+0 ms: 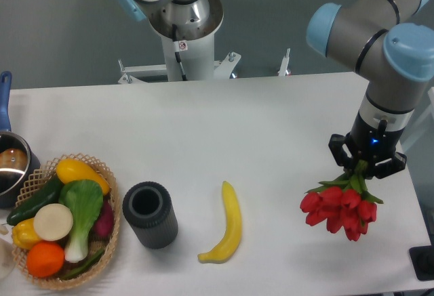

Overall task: Insert the flowers into the vase
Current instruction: 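Lift the held red tulip bunch up with the gripper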

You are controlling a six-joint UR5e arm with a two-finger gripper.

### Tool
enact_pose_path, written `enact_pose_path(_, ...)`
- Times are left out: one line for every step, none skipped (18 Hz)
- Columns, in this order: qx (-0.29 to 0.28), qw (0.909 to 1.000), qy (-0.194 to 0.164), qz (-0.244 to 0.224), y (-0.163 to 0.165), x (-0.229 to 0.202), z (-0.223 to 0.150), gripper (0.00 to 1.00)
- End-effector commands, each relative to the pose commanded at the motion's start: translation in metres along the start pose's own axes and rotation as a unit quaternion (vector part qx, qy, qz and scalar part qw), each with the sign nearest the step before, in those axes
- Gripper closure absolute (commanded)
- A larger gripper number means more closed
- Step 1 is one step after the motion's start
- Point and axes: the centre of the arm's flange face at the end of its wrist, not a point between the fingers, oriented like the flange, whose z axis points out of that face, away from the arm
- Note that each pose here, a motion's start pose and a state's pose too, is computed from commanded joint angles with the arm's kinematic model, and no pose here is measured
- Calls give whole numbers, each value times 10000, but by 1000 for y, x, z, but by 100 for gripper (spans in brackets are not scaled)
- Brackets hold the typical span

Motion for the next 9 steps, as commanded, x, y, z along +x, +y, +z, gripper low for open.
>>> enact_pose_path(5,10000,-32,-3,1,0,-5,100)
enact_pose_path(21,10000,-50,1,0,1,-8,100)
enact_pose_path(21,10000,-50,1,0,1,-8,99)
enact_pose_path(23,10000,-60,-20,2,0,-10,99)
enact_pose_path(42,10000,-54,-35,4,1,-13,99)
enact_pose_path(128,9999,7,-76,4,4,-17,99)
enact_pose_path(317,9993,129,-127,4,5,-19,99)
enact_pose_path(599,9979,191,-181,4,7,-32,99)
enact_pose_path(833,9960,192,-254,5,11,-47,99)
